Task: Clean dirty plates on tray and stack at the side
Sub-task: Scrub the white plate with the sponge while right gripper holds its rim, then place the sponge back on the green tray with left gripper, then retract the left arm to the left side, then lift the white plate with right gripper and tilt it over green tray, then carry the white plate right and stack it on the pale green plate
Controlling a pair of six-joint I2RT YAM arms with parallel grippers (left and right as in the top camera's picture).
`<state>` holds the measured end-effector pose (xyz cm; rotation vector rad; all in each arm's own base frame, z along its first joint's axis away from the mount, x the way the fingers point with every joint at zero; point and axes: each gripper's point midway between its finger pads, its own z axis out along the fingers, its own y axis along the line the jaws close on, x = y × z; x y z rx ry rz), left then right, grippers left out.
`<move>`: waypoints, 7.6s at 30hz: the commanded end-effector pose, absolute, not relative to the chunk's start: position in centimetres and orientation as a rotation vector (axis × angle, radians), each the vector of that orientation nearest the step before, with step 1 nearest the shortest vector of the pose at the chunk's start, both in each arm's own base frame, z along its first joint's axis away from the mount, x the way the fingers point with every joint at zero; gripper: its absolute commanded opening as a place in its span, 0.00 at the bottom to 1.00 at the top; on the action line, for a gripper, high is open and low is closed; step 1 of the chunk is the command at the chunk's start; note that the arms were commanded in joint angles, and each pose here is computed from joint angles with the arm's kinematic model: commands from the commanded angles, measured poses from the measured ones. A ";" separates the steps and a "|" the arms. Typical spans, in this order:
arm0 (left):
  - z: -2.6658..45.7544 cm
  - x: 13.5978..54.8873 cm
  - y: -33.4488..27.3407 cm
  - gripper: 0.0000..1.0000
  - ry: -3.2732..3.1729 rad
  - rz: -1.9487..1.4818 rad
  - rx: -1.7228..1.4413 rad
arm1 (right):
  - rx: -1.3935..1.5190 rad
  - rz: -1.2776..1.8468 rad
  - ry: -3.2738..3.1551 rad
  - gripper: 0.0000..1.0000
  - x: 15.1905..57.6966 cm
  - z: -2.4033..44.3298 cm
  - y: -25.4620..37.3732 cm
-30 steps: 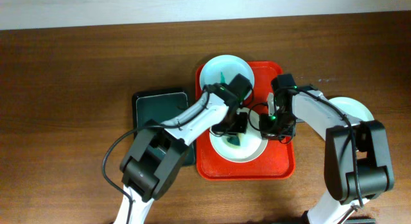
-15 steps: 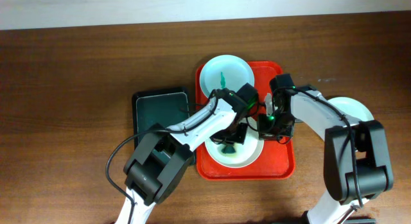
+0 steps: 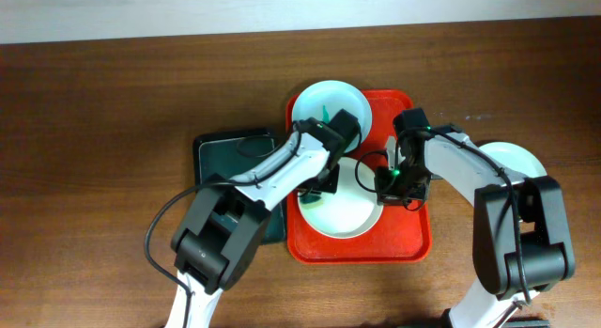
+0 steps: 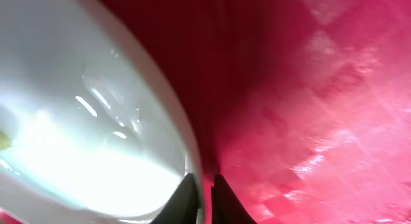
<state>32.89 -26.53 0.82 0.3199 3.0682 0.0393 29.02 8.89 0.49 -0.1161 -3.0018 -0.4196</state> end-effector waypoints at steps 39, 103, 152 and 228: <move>2.0 35.0 -20.3 0.00 3.004 0.463 0.197 | -0.117 -0.365 -3.004 0.11 28.7 0.3 8.2; 28.6 25.0 6.3 0.99 2.476 -0.091 -0.780 | 0.340 -0.552 -3.316 0.04 35.6 17.8 19.2; 28.6 24.9 6.3 0.99 2.479 -0.090 -0.781 | 1.008 1.410 -3.862 0.04 31.7 28.0 29.9; 28.6 24.9 6.3 0.99 2.479 -0.091 -0.781 | 0.422 -0.365 -3.583 0.04 34.2 20.3 27.3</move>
